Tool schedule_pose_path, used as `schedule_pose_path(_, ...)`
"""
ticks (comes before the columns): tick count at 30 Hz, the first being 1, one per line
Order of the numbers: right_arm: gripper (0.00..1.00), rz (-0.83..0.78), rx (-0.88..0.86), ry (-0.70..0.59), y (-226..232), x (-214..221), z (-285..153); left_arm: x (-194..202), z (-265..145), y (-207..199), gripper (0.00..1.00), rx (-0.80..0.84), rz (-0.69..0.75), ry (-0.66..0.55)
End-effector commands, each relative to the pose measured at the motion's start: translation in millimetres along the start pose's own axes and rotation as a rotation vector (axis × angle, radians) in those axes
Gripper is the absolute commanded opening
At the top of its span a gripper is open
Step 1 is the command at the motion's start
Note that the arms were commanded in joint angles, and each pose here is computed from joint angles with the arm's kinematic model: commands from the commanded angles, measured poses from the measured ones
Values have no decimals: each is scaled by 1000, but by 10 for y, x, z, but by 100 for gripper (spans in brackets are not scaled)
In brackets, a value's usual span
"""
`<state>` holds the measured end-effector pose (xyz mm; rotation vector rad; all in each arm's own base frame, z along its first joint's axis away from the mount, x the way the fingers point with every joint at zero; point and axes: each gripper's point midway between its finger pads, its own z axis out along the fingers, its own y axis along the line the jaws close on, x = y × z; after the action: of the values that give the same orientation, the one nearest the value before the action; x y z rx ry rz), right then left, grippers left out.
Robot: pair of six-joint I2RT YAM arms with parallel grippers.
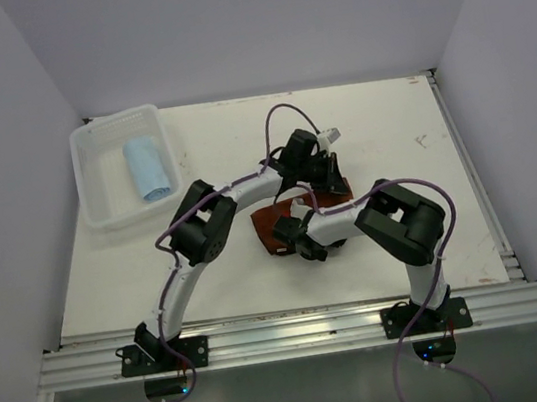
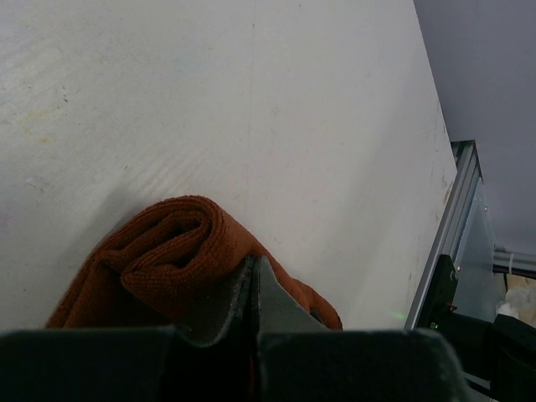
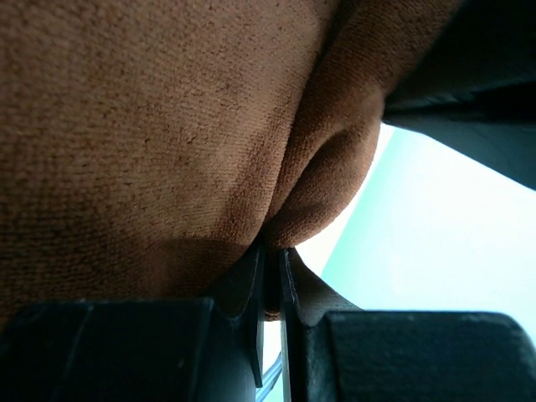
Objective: Roll the towels
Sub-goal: Roll the towel
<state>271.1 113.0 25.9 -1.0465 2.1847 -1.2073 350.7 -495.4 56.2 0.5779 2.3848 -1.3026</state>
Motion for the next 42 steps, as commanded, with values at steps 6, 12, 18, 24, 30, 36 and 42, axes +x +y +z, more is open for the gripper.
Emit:
schedule_pose_path(6,18,-16,44,-51,-78,-96,-179,27,22,220,1,-84,8,13)
schedule_pose_path(12,42,-45,91,-97,-189,-113,-390,80,-23,274,1,-87,-11,22)
schedule_pose_path(18,51,-38,98,-166,-196,-124,-541,90,-76,293,1,-82,-19,21)
schedule_pose_path(24,51,1,90,-243,-273,-121,-701,106,-134,337,0,-85,-29,19)
schedule_pose_path(30,44,170,51,-345,-502,-124,-900,37,-157,280,0,-73,-28,-1)
schedule_pose_path(36,40,363,-72,-436,-640,-98,-1081,45,-165,287,0,-78,-26,1)
schedule_pose_path(42,38,662,-284,-486,-558,-81,-1119,48,-178,281,0,-82,-25,-4)
